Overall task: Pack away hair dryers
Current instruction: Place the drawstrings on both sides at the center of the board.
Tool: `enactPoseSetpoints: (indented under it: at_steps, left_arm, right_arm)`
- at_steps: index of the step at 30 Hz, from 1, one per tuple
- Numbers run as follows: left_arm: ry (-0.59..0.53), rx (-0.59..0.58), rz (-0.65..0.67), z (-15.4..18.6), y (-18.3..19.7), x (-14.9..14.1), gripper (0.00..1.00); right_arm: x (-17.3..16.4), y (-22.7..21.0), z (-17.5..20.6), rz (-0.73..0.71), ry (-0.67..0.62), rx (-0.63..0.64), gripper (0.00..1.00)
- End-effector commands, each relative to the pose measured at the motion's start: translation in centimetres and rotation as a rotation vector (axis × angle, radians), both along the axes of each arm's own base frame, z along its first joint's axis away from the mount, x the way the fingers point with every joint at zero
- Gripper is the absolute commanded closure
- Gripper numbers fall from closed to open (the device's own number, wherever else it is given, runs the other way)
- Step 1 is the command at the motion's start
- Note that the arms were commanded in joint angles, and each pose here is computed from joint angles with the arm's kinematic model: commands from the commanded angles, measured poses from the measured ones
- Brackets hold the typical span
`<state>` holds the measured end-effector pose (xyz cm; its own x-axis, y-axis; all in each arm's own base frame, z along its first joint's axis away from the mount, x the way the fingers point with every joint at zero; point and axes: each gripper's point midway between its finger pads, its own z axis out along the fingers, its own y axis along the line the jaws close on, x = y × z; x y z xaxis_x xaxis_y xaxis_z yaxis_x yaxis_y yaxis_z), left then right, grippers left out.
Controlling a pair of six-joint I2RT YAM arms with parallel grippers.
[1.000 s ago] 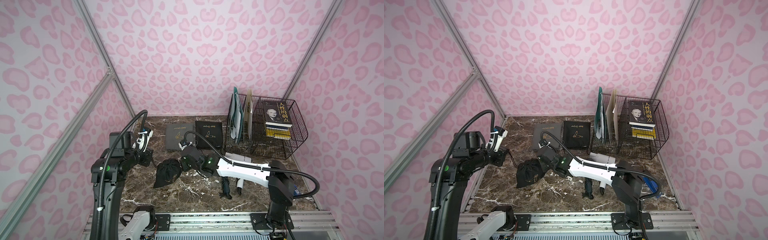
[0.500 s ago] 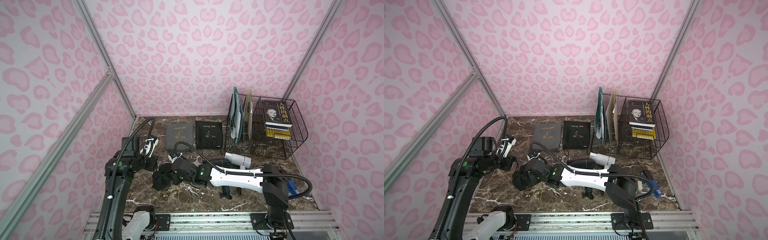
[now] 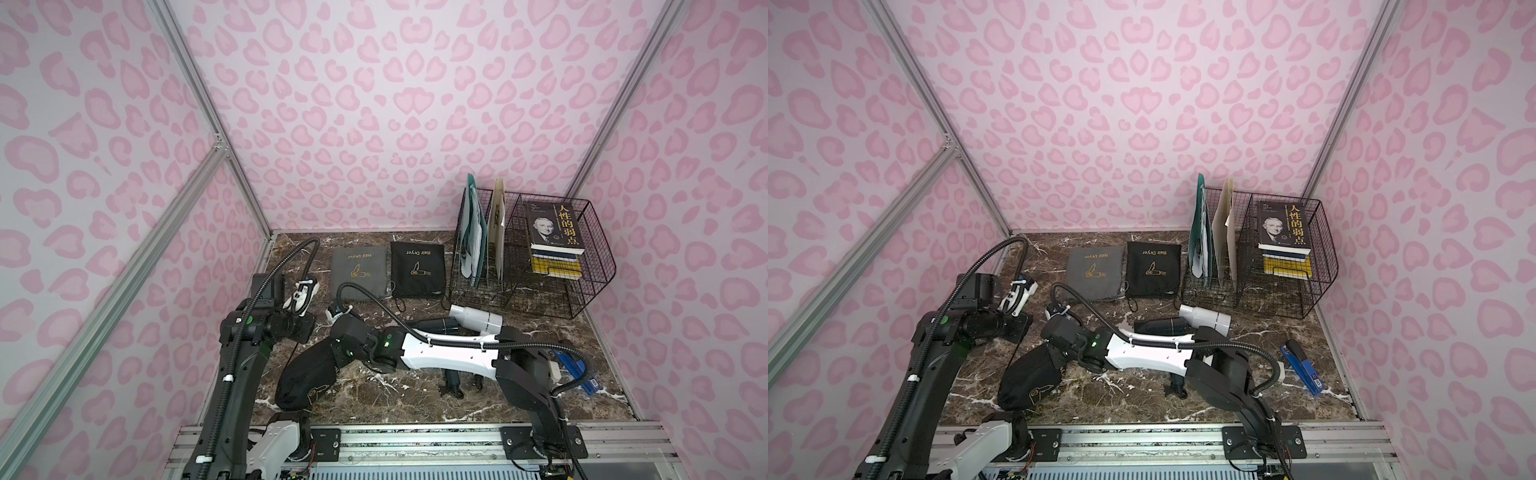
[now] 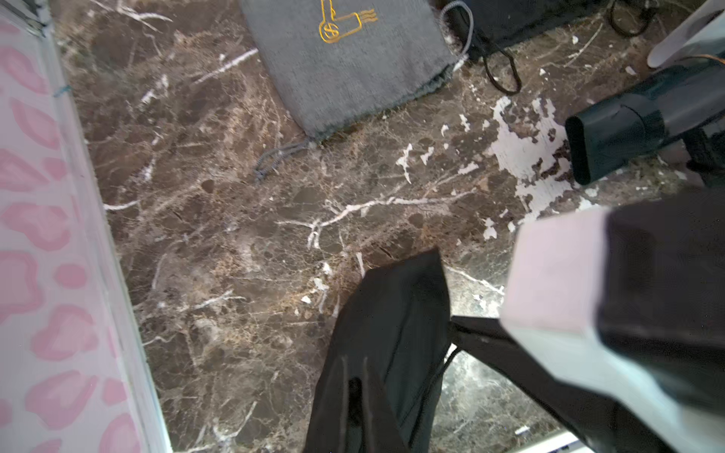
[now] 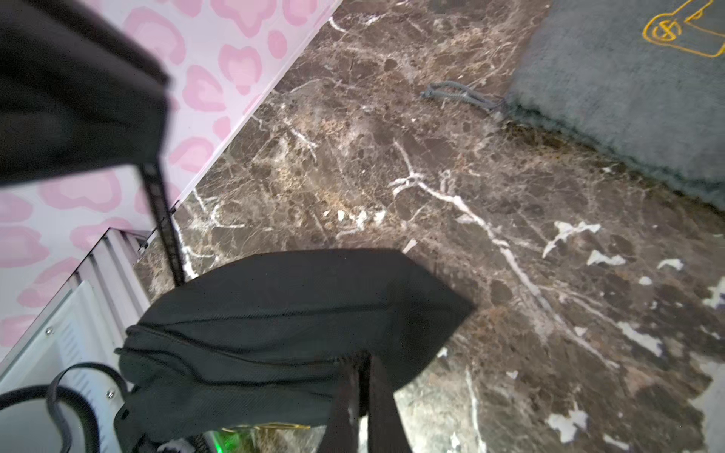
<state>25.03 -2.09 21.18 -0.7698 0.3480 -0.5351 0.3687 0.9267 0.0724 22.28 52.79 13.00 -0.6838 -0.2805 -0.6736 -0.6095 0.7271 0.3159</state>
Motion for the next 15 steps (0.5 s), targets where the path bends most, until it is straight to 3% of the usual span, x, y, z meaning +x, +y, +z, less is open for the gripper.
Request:
enactPoseSetpoints:
  at_steps: [1,8,13,15]
  left_arm:
    - [-0.061,0.043,0.008,1.7,0.7,1.9,0.98]
    - [0.010,0.039,0.026,0.5,0.9,4.3,0.98]
    - [0.063,0.030,0.009,-0.9,0.6,3.7,0.98]
    - [0.089,0.026,-0.034,-1.2,0.2,2.9,0.96]
  right_arm:
    - [1.0,0.1,0.1,0.003,-0.013,0.009,1.00]
    - [3.1,-1.1,-1.9,0.030,0.031,-0.022,1.00]
    - [2.3,-0.3,-1.9,0.104,0.043,-0.015,1.00]
    - [1.4,-0.1,-1.7,0.160,0.060,-0.004,0.95]
